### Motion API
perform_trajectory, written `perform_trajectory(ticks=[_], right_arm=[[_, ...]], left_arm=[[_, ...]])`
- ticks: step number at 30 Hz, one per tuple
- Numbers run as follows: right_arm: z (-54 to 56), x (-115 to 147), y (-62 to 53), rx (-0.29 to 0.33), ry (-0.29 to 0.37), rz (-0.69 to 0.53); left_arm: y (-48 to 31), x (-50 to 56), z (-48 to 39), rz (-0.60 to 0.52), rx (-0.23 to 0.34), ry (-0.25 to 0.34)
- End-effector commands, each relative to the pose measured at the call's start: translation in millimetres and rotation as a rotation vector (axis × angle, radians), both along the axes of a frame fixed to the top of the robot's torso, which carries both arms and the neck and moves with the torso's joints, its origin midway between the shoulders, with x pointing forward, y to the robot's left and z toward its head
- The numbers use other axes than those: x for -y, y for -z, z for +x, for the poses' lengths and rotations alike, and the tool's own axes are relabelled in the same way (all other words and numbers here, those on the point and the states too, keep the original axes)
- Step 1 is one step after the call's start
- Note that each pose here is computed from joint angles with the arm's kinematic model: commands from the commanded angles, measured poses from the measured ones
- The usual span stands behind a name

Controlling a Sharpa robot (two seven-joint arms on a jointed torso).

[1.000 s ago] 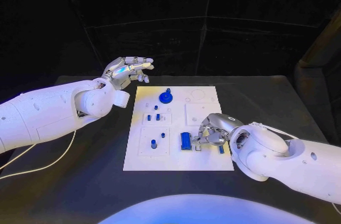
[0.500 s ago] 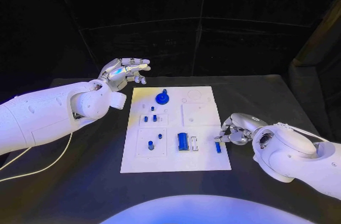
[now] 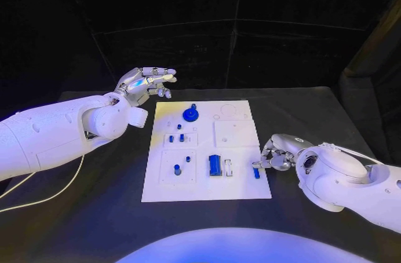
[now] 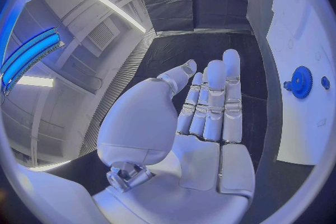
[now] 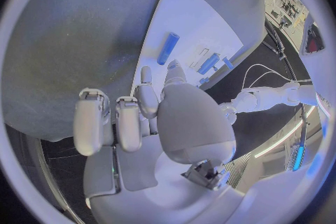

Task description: Assemble the parts on the task board

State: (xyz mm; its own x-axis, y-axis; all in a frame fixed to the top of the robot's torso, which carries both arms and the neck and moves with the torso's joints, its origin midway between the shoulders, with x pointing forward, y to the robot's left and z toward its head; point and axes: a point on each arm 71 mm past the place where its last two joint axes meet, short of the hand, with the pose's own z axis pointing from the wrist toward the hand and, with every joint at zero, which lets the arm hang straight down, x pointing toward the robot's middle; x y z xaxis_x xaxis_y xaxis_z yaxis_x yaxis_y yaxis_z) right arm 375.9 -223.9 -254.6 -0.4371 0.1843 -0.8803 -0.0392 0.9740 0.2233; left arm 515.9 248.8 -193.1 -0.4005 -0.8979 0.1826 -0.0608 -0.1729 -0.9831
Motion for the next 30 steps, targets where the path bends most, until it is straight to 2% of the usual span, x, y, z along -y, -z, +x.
perform_trajectory(ticks=[1,14,23,30], right_arm=[[-0.5,-2.7,5.1,-0.056,-0.024,-0.034],[1.0,-12.3,10.1,-0.085,-0.053,-0.034],[-0.4,-19.5,17.7,-0.125,-0.091,-0.079],[-0.2,-22.4,19.5,-0.115,-0.098,-0.095]], left_arm=[[-1.5,1.4,-0.3,-0.003,0.008,0.016],[-1.3,1.3,-0.1,-0.004,0.008,0.017],[-1.2,0.8,0.0,-0.003,0.008,0.016],[-1.2,1.0,-0.4,-0.005,0.006,0.021]])
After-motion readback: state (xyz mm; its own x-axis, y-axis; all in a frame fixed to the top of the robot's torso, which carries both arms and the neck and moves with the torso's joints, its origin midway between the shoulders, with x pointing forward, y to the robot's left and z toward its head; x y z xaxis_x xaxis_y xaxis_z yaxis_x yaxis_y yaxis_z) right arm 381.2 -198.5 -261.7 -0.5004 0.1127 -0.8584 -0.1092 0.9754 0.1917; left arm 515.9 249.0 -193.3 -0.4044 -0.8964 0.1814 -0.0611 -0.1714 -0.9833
